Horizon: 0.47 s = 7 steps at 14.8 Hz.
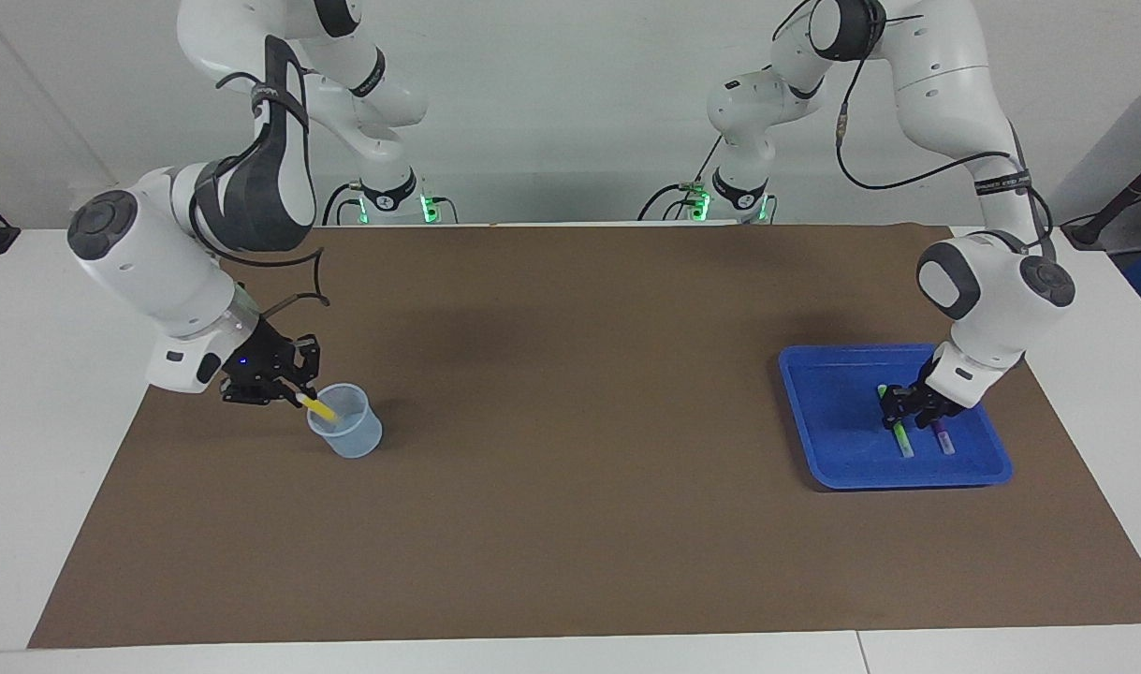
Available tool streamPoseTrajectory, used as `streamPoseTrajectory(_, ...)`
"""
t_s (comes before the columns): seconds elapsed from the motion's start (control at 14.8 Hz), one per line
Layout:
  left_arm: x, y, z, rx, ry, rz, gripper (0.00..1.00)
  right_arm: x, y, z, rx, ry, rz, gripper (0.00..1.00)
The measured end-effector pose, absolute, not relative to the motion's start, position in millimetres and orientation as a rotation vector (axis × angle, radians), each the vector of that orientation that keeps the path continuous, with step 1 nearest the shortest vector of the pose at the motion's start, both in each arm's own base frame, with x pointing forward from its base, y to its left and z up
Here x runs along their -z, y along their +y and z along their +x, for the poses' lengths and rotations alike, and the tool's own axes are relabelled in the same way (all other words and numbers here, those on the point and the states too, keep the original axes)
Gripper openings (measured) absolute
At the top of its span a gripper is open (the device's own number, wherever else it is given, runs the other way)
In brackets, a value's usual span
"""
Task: Right arm passes pens to left for tray arrangement
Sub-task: 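Grasp the yellow pen in the cup with the right gripper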
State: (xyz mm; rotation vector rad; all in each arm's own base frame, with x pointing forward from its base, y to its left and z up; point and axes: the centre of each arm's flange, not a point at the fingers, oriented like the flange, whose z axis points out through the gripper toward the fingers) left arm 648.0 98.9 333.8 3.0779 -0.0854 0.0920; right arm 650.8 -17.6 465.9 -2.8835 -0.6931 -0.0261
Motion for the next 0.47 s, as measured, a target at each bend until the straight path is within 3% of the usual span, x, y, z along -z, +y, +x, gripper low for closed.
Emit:
streamPoseTrajectory(0.2,-360.4,95.6,659.7,-0.065,0.047,3.068,1.00,-495.7,-14.5,643.3,0.000,-0.646,-2.877,0.19)
streamPoseTrajectory(0.47,-359.4,65.0,660.9,0.009,0.368,3.005,1.00,-532.2,-5.1,635.0,-0.027,-0.506,-2.825,0.19)
